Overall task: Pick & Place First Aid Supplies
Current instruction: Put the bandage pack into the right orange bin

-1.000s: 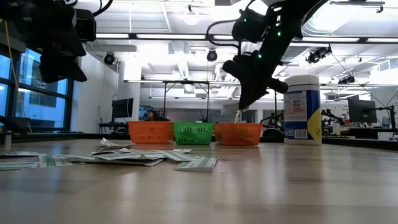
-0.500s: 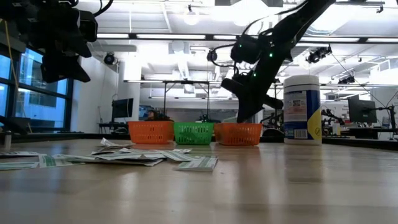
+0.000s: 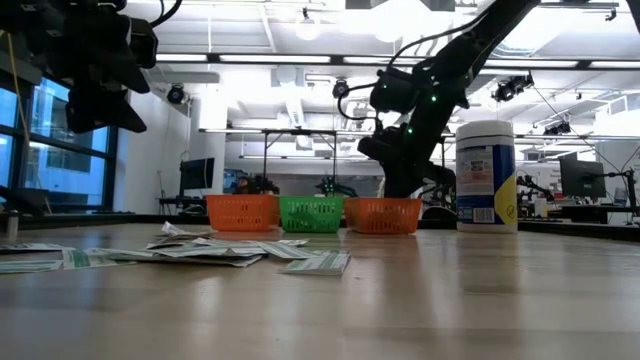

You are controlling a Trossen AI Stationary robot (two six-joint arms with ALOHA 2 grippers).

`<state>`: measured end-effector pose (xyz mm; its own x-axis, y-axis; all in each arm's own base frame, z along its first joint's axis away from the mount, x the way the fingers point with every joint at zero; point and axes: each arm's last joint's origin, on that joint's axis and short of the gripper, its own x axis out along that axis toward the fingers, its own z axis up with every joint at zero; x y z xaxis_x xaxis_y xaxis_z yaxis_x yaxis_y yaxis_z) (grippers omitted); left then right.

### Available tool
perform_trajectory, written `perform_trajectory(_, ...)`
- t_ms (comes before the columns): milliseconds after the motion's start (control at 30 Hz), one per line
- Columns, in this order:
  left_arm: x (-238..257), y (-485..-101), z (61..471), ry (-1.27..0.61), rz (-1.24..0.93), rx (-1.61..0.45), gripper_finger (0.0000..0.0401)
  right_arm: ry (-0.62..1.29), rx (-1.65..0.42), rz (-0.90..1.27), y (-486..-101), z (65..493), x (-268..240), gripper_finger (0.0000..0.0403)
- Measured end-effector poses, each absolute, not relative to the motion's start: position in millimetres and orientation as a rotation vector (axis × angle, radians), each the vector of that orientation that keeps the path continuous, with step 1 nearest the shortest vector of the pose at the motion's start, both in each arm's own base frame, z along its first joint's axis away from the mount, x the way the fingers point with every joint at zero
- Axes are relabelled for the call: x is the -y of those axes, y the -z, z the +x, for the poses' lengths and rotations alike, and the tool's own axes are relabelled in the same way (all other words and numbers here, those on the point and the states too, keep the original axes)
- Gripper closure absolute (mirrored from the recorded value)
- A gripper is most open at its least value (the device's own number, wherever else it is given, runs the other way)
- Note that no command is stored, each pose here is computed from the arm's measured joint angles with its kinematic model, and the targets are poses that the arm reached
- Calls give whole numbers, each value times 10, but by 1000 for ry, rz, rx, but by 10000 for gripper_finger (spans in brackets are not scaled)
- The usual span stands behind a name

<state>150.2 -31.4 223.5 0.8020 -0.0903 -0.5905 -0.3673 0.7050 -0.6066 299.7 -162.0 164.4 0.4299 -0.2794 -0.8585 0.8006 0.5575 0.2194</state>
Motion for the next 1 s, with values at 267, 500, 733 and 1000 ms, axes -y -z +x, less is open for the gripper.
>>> perform_trajectory(267,312,-2235,1503,-173,-790,-634,161,693,-889,700,-1644,2995,1624,350)
perform_trajectory(500,311,-2236,1503,-181,-804,-631,161,687,-881,694,-1673,2989,1626,285)
perform_trajectory(733,311,-2238,1505,-184,-815,-626,161,655,-836,649,-1852,2945,1623,252)
perform_trajectory(1000,316,-2278,1531,-164,-829,-581,161,594,-761,618,-2120,2847,1631,249)
